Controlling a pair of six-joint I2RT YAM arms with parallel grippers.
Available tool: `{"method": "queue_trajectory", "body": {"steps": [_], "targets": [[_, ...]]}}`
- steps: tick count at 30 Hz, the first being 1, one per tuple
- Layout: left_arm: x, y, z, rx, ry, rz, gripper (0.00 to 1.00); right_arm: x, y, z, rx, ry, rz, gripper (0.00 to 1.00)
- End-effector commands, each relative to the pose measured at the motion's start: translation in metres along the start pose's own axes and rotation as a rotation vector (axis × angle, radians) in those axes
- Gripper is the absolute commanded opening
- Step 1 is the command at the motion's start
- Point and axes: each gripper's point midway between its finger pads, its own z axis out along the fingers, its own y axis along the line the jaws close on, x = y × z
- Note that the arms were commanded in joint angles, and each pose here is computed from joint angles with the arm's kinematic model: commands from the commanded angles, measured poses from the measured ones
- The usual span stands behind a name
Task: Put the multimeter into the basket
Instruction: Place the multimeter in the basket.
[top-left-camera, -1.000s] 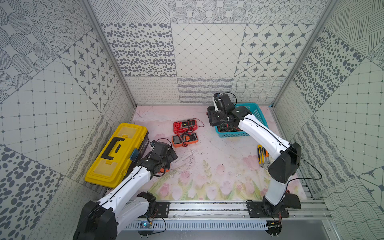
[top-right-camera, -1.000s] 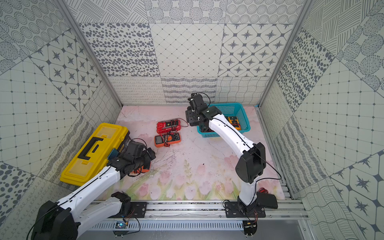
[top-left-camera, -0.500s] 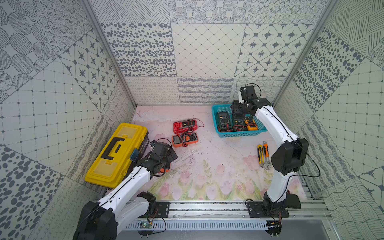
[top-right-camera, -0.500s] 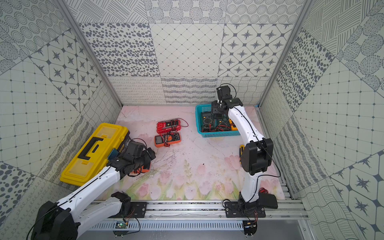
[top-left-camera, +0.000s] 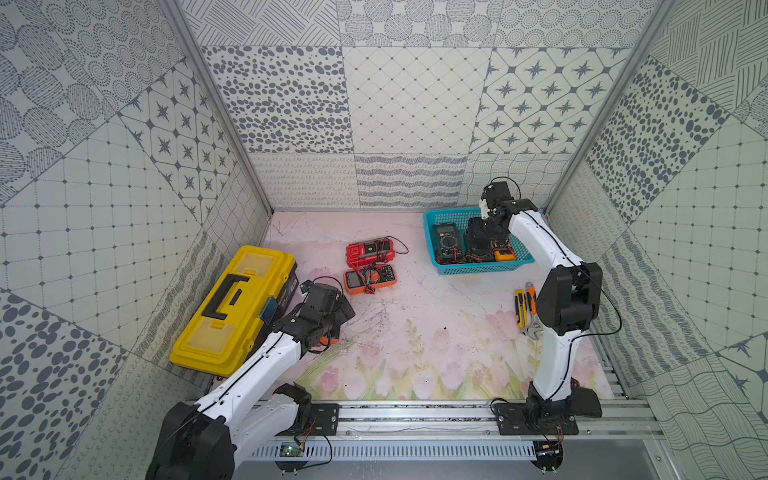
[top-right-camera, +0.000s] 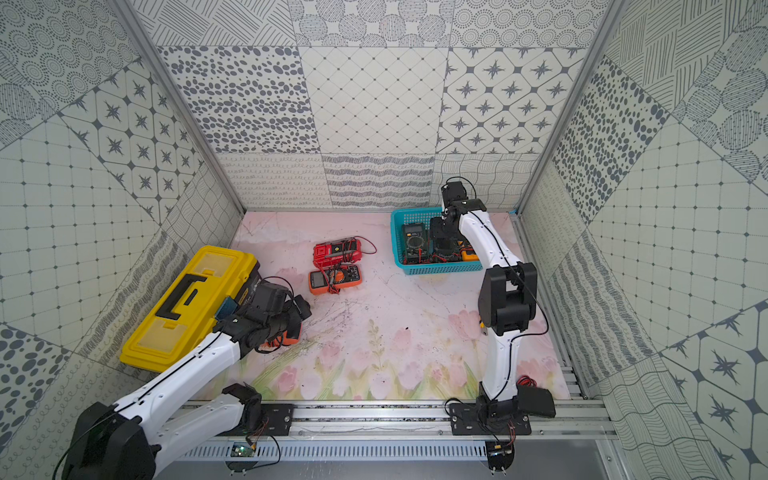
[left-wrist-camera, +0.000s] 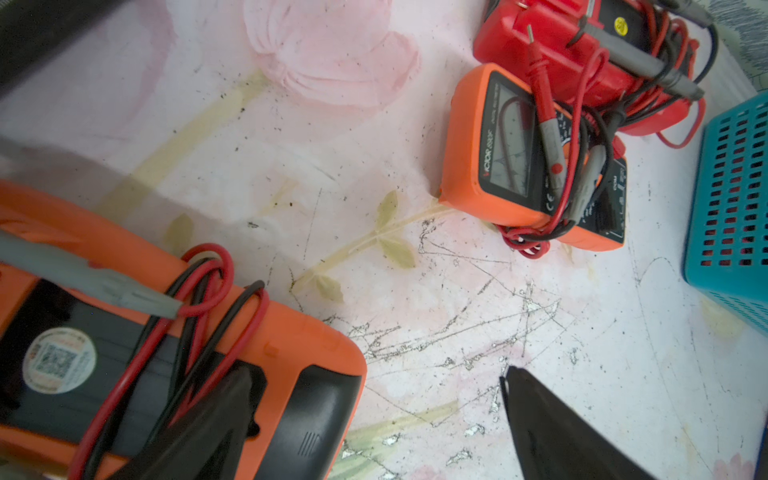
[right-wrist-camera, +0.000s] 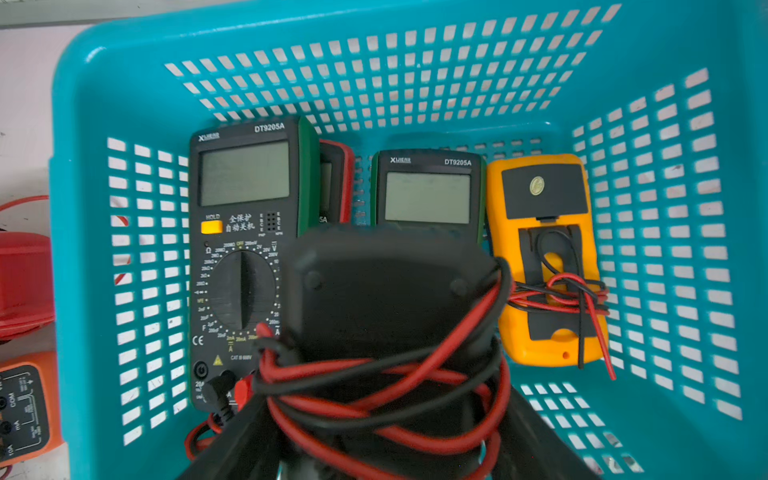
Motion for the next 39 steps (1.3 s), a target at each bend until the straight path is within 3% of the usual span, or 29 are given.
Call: {"method": "queue_trajectory", "body": {"steps": [1, 16, 23, 28, 31, 36, 39], "targets": [[-0.007, -0.004, -0.002, 0.011, -0.016, 0.006, 0.99, 0.002, -0.003, 0.016, 0.016, 0.023, -0.027, 0.22], [-0.005, -0.003, -0.002, 0.011, -0.016, -0.001, 0.99, 0.008, -0.001, 0.065, 0.019, 0.090, -0.051, 0.27], [-0.006, -0.003, -0.002, 0.015, -0.018, -0.006, 0.99, 0.027, 0.018, 0.078, -0.050, 0.127, -0.017, 0.29], [-0.007, -0.004, -0.003, 0.018, -0.020, -0.003, 0.99, 0.037, 0.017, 0.084, -0.016, 0.147, 0.006, 0.33], [-0.008, -0.005, -0.004, 0.018, -0.023, -0.001, 0.99, 0.038, 0.011, 0.082, 0.016, 0.146, 0.015, 0.40], [-0.008, -0.005, -0.003, 0.019, -0.025, -0.004, 0.99, 0.031, 0.008, 0.064, 0.037, 0.124, 0.022, 0.67], [-0.007, -0.005, -0.002, 0.020, -0.020, -0.005, 0.99, 0.024, 0.007, 0.049, 0.038, 0.094, 0.028, 0.77]]}}
